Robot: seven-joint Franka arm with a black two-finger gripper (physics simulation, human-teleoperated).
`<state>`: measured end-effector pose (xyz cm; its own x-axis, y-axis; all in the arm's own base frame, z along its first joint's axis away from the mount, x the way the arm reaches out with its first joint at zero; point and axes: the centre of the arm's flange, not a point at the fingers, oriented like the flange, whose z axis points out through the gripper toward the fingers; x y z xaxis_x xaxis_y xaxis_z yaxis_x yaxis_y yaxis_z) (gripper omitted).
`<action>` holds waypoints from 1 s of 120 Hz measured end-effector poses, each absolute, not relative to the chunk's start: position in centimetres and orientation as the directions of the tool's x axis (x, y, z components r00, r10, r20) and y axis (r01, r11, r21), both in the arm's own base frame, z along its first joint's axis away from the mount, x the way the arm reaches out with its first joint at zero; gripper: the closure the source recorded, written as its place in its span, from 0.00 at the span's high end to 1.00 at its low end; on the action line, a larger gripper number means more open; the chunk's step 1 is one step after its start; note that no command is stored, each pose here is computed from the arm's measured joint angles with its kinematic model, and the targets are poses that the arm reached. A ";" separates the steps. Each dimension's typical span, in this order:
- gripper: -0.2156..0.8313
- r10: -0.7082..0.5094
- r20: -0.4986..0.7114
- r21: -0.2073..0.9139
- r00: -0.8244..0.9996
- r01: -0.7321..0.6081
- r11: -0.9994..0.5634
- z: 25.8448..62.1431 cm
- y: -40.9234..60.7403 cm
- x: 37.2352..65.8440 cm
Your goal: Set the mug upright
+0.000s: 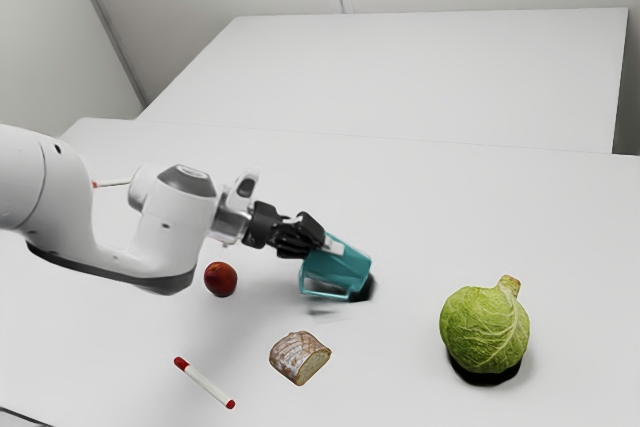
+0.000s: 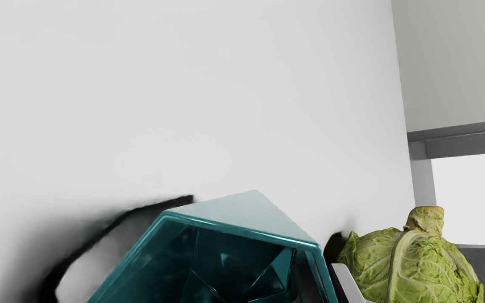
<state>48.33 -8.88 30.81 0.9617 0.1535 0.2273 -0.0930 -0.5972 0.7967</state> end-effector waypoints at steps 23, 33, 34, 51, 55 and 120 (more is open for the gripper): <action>0.07 0.117 0.311 0.775 0.943 -0.180 -0.606 33.9 -9.5 48.1; 0.07 0.071 0.344 0.747 0.936 -0.227 -0.624 34.8 -9.5 48.3; 0.07 0.067 0.347 0.745 0.936 -0.231 -0.626 34.9 -9.5 48.3; 0.07 -0.050 0.400 0.658 0.915 -0.325 -0.679 37.3 -9.0 49.3; 0.07 -0.088 0.409 0.630 0.908 -0.351 -0.693 38.1 -8.9 49.6; 0.05 -0.518 0.118 0.118 0.847 -0.530 -0.840 42.9 -7.6 51.5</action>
